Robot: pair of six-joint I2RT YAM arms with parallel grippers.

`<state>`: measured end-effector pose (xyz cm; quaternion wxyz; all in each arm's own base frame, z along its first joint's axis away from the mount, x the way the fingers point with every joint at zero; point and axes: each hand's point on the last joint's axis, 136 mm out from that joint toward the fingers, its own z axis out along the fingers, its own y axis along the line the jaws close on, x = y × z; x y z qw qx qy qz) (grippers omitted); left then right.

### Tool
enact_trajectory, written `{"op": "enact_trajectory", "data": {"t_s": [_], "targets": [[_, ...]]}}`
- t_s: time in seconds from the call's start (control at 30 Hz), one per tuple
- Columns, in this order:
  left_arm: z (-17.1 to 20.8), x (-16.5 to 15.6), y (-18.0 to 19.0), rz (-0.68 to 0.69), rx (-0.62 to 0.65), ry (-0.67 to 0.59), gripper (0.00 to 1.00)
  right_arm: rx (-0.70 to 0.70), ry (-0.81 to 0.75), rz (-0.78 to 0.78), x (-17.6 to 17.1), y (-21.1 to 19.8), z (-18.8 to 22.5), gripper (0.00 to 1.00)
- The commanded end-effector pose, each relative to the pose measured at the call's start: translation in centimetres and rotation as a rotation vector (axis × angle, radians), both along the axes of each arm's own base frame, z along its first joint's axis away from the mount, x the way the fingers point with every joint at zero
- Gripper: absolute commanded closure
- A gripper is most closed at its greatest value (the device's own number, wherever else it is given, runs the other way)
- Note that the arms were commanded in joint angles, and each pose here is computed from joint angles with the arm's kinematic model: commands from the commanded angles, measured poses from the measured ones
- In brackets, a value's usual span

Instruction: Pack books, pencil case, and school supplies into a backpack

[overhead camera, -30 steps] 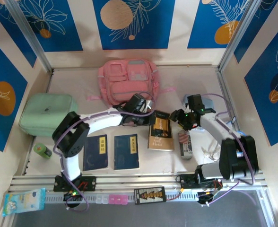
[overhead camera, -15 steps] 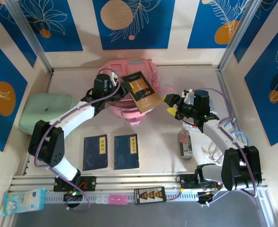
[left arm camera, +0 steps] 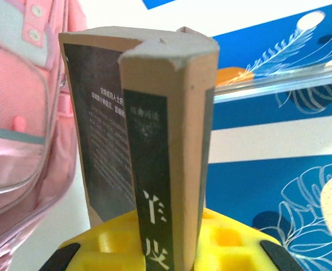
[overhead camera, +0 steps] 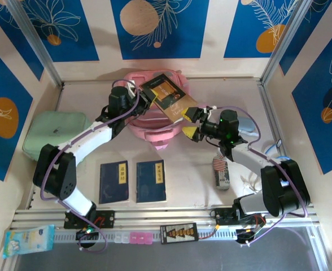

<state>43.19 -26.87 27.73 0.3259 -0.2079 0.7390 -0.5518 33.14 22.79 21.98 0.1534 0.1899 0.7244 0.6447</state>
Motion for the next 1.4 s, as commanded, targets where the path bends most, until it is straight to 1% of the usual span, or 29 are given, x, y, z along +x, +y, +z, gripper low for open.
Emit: {"op": "enact_trajectory", "data": {"t_s": [0.0, 0.17, 0.23, 0.3, 0.37, 0.6, 0.73, 0.87, 1.13, 1.27, 1.37], "targets": [[4.5, 0.1, 0.3, 0.031, -0.120, -0.106, 1.00, 0.080, -0.021, -0.040, 0.9, 0.6, 1.9, 0.04], [4.3, -0.1, -0.2, 0.028, -0.166, -0.096, 1.00, 0.115, -0.024, -0.053, 2.2, 1.4, 2.5, 0.05], [4.1, 0.0, -0.4, 0.025, -0.184, -0.089, 1.00, 0.142, -0.024, -0.070, 2.8, 1.5, 2.6, 0.10], [3.7, 0.0, -0.6, 0.024, -0.193, -0.077, 1.00, 0.175, -0.049, -0.103, 3.4, 1.4, 3.0, 0.17], [3.0, 0.2, -0.8, 0.025, -0.189, -0.058, 1.00, 0.193, -0.058, -0.132, 3.8, 1.1, 3.2, 0.22], [1.7, 0.3, -1.0, 0.029, -0.203, -0.033, 1.00, 0.239, -0.046, -0.166, 5.0, 1.3, 3.4, 0.29], [0.9, 0.5, -0.8, 0.042, -0.212, -0.013, 1.00, 0.269, -0.059, -0.221, 5.3, 0.6, 4.0, 0.32], [0.0, 0.5, -0.4, 0.056, -0.200, 0.000, 1.00, 0.262, -0.074, -0.268, 5.4, -0.8, 4.3, 0.37], [-2.0, -0.3, 0.4, 0.081, -0.127, 0.022, 1.00, 0.255, -0.086, -0.275, 5.2, -1.6, 4.5, 0.48], [-2.2, -0.6, 0.6, 0.077, -0.097, 0.020, 1.00, 0.236, -0.078, -0.260, 5.3, -1.2, 4.0, 0.57], [-2.6, -1.0, 0.7, 0.074, -0.074, 0.026, 1.00, 0.197, -0.061, -0.258, 5.4, -1.1, 3.3, 0.62]]}}
